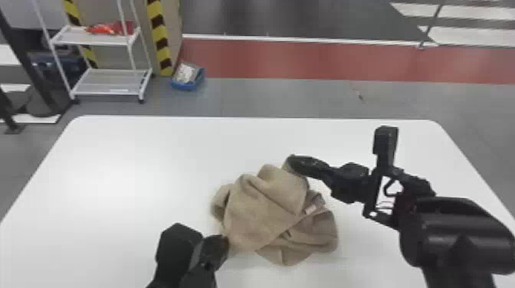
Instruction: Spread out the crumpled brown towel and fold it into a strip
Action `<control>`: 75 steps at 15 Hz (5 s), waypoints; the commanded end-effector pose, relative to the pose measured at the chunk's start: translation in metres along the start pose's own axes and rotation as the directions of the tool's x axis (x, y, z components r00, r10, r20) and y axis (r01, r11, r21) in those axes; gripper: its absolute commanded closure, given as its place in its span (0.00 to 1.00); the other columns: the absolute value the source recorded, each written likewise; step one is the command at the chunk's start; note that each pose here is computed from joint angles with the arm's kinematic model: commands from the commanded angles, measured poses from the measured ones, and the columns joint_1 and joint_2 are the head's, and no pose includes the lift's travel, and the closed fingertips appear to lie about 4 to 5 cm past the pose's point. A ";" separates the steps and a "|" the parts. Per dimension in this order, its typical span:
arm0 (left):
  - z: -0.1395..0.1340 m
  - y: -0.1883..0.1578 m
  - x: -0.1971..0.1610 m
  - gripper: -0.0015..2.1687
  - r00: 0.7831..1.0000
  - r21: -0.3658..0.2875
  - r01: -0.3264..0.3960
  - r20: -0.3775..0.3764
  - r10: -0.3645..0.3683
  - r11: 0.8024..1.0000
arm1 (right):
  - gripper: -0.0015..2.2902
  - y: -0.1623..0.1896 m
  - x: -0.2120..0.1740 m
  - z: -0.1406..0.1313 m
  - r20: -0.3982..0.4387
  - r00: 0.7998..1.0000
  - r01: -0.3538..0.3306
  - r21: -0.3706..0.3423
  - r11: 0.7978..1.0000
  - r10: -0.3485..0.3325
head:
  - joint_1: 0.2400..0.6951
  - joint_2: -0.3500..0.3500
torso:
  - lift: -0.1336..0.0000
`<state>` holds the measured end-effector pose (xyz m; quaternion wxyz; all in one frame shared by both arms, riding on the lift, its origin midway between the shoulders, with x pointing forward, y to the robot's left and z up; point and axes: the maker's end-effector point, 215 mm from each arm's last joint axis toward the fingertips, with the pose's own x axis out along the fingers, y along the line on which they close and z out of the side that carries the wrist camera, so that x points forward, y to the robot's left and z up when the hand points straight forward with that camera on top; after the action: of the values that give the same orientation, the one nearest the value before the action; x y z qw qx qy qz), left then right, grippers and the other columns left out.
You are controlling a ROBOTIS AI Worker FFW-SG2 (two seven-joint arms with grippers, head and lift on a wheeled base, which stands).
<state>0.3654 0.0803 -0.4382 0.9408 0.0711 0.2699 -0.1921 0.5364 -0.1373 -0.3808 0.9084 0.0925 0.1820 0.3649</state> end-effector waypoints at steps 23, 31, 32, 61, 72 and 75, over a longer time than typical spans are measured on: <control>0.243 0.130 -0.010 0.82 0.914 -0.153 -0.092 0.380 0.145 0.984 | 0.78 -0.098 -0.120 0.185 0.403 0.907 0.190 -0.126 0.974 -0.124 | 0.80 0.31 | 0.07; 0.252 0.054 -0.009 0.82 0.890 -0.121 0.204 0.437 -0.132 0.972 | 0.78 -0.120 -0.306 0.219 0.609 0.762 0.318 -0.056 0.946 -0.220 | 0.64 0.10 | 0.07; 0.251 0.046 -0.010 0.82 0.886 -0.113 0.226 0.437 -0.155 0.968 | 0.78 -0.123 -0.326 0.221 0.626 0.744 0.333 -0.046 0.942 -0.232 | 0.63 0.05 | 0.07; 0.213 0.149 -0.006 0.82 0.866 -0.234 0.034 0.492 0.088 0.972 | 0.04 -0.080 -0.316 -0.018 0.276 0.956 0.074 0.094 0.993 -0.098 | 1.00 0.11 | 0.07; 0.197 0.145 -0.003 0.50 0.878 -0.198 -0.004 0.468 0.098 0.980 | 0.28 -0.128 -0.237 -0.011 0.193 0.952 0.224 0.094 0.970 -0.239 | 1.00 0.10 | 0.07; 0.178 0.142 0.023 0.00 0.899 -0.113 -0.084 0.420 0.125 0.990 | 0.28 -0.123 -0.242 -0.006 0.198 0.951 0.226 0.075 0.971 -0.237 | 1.00 0.14 | 0.07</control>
<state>0.5216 0.1647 -0.2838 0.9874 -0.0295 0.0569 -0.1447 0.4525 -0.3930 -0.3637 0.9554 0.1349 0.1088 0.2390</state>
